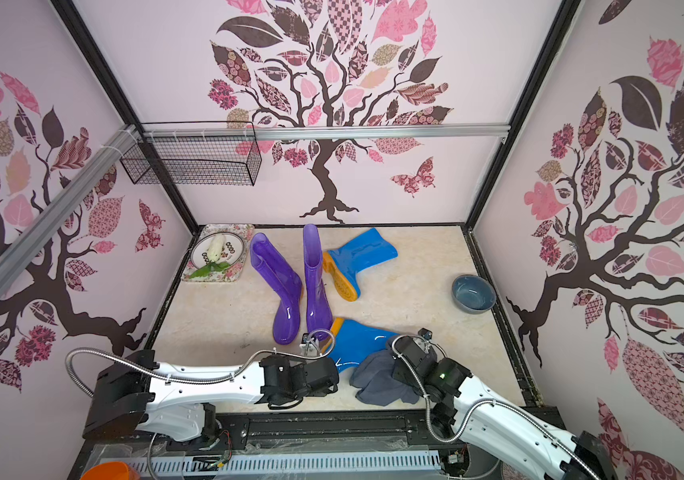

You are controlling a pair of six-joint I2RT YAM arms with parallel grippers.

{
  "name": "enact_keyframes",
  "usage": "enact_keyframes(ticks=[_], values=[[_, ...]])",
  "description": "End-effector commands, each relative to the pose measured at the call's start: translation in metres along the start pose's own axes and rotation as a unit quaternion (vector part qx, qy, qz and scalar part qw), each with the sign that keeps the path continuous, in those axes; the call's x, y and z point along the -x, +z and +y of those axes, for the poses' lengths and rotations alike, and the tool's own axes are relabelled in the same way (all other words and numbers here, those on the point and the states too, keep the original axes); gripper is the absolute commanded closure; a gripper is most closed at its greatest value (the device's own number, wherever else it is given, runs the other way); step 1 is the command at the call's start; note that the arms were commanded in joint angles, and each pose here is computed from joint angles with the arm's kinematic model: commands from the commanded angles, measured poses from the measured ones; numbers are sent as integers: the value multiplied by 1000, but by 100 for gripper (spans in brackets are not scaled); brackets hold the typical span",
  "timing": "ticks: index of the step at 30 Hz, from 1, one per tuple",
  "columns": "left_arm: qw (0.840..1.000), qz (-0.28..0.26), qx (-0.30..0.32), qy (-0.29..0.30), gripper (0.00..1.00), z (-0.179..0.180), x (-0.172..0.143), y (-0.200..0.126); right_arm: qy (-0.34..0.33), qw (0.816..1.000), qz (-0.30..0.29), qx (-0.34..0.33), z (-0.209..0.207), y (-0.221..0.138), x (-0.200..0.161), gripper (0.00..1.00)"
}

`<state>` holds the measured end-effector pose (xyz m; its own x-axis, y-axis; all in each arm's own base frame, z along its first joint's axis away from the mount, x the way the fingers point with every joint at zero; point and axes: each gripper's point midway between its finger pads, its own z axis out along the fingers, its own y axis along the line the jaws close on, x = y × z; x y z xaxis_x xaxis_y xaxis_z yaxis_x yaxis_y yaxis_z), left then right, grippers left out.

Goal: Wipe the rubber boots with a cloth
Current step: Wipe the dirt off the rubber boot.

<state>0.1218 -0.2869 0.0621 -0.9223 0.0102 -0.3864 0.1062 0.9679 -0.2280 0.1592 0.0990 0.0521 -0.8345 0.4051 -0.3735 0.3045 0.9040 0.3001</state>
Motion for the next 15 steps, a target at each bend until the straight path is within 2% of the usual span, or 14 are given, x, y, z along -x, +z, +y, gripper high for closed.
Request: enact_keyframes(ticks=[1,2,3,6,8,10,12,15], values=[[1000,17,1,2,100,2,-10,12,-48,991,-29,124,83,-23,36,100],[1000,17,4,2,100,3,-11,13,-70,985,-22,159,108,-27,41,100],[1000,18,6,4,100,4,-12,15,-83,982,-18,167,128,-26,49,100],[1000,19,11,9,100,6,-14,16,-109,981,22,161,166,-5,60,100],[1000,17,14,10,100,7,-14,15,-84,980,64,168,172,16,63,100],[1000,14,15,10,100,8,-13,13,-30,982,101,155,153,40,69,100],[1000,12,14,11,100,8,-12,10,18,987,112,117,118,57,72,100],[1000,11,13,11,100,9,-13,9,49,996,64,39,67,51,78,100]])
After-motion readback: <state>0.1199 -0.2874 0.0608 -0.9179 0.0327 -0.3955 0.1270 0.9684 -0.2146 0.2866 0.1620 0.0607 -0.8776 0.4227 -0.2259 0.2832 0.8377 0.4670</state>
